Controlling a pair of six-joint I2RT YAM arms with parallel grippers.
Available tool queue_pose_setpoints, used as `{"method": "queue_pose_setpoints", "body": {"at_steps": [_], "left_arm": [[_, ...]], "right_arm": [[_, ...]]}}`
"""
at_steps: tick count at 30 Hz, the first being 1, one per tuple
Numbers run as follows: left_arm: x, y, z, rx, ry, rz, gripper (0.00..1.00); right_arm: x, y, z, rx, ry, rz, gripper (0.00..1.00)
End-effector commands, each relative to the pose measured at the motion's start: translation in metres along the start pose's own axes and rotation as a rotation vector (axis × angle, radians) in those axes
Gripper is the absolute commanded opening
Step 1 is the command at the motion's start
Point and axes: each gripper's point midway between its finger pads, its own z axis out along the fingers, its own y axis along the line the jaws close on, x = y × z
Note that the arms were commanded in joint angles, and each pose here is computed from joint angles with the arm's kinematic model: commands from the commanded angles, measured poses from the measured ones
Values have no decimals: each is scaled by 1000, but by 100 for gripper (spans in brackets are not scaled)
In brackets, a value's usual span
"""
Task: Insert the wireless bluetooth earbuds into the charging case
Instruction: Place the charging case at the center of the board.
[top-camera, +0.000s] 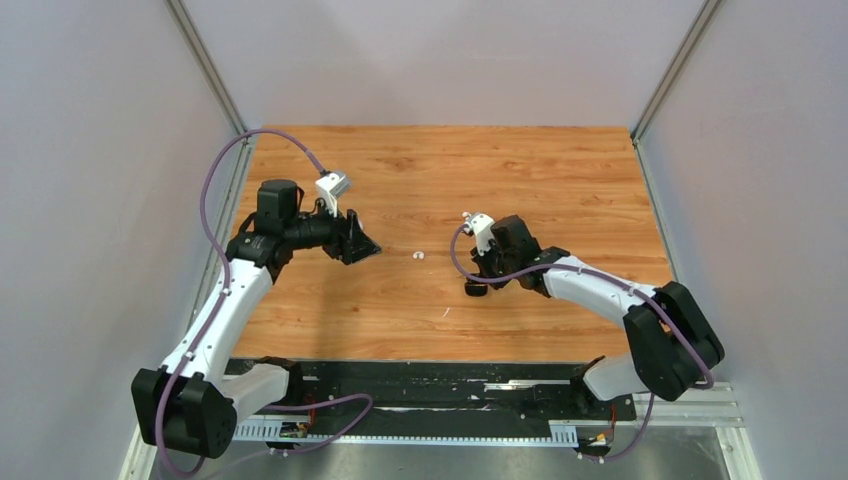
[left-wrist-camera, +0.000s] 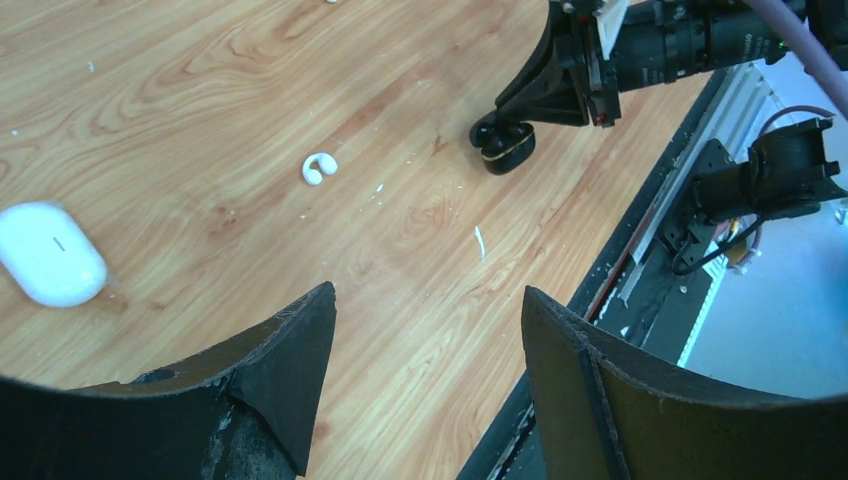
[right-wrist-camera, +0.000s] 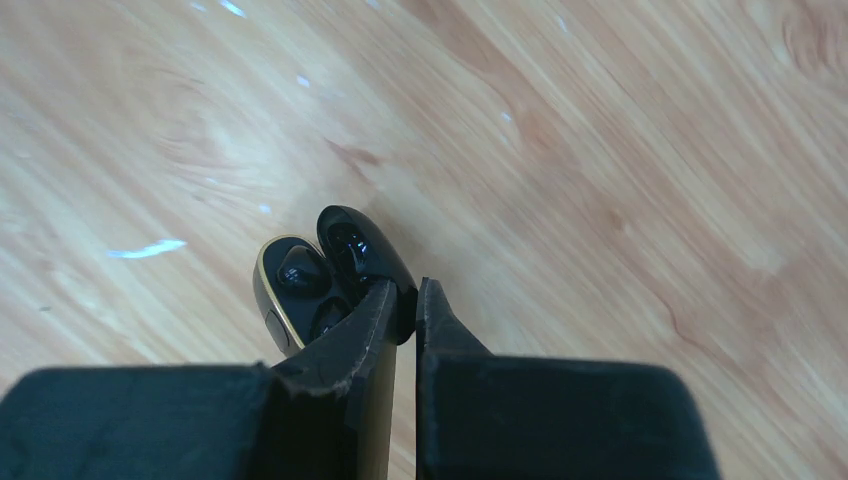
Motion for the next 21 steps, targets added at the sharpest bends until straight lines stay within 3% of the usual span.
{"method": "queue_pose_setpoints", "body": {"at_steps": [1,4,5,7,10,17,21], "left_arm": [[-6,3,-4,-37,-36,31,75],[-5,3,-5,-42,-40,29,75],[-6,2,-6,-44,-41,31,75],[-5,2,-6,-45,-38,35,75],[-3,4,-5,-49,-40,35,75],[1,11,-2,-71,-29,30,75],[10,36,-4,-212,14,-32,75]], "right_arm": [[5,-31,4,76,0,51,5],[5,-46,1,98,-3,36,42],[1,-57,-5,122,-14,55,50],[-12,-67,-18,85,-36,89,55],[-26,-76,-36,55,-53,101,53],[-38,-37,-46,-164,-136,27,56],[-54,-28,-43,-220,-165,-67,62]]}}
